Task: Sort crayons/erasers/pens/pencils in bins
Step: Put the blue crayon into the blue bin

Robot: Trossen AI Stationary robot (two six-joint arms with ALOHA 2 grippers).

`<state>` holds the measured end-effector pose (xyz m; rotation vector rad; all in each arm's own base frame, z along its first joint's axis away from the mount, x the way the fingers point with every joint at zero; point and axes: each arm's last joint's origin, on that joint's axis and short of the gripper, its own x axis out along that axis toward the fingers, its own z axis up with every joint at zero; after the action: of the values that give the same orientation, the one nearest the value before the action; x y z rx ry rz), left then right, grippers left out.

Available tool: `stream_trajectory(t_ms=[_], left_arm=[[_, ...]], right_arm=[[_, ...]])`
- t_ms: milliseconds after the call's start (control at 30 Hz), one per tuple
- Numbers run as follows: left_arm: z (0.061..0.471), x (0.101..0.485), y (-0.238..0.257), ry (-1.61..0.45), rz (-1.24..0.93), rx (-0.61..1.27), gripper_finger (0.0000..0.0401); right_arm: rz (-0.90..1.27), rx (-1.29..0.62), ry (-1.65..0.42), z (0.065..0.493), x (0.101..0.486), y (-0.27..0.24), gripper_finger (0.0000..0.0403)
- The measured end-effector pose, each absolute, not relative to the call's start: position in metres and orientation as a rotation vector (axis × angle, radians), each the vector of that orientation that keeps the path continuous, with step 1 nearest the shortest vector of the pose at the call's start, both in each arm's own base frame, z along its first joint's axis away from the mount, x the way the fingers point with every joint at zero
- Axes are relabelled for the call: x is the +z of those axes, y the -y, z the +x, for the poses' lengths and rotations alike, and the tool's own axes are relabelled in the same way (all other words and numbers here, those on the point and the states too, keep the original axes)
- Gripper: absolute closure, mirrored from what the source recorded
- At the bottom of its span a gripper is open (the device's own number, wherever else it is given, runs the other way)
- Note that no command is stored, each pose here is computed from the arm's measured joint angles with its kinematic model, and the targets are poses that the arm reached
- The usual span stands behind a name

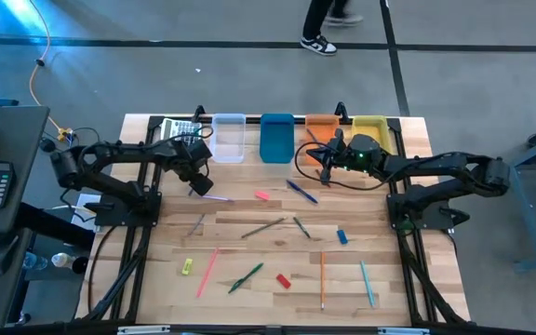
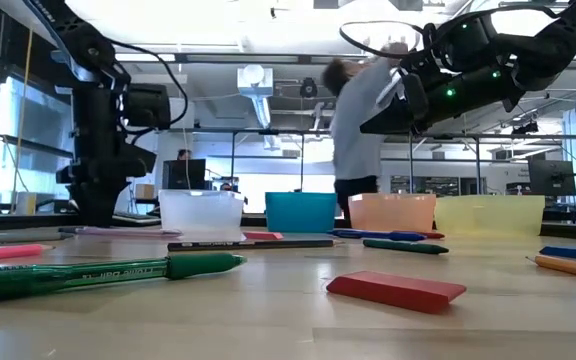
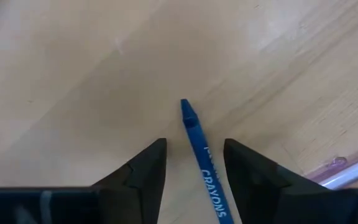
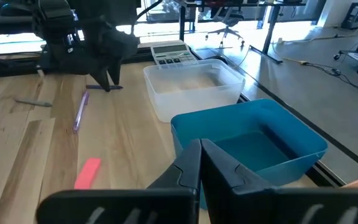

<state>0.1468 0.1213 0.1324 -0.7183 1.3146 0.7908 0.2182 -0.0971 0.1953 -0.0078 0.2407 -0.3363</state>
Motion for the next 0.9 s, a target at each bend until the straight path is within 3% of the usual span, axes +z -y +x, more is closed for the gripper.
stream_trajectory(t_ms=[267, 700, 900], left_arm=[[0.1455, 0.1297, -0.1201, -1.31, -0.725, 0.792, 0.0292], [0.1456, 0.1295, -0.1197, -1.316, -0.71, 0.762, 0.0385], [0.1459, 0.1358, -0.1196, -1.3, -0.71, 0.756, 0.0394]], right_arm=[[-0.01, -0.337, -0.232, 0.2184, 0.1961, 0.0972, 0.0403], [-0.01, -0.337, -0.233, 0.2184, 0.196, 0.0972, 0.0403], [-0.013, -0.337, -0.234, 0.2184, 0.1959, 0.0973, 0.0403]])
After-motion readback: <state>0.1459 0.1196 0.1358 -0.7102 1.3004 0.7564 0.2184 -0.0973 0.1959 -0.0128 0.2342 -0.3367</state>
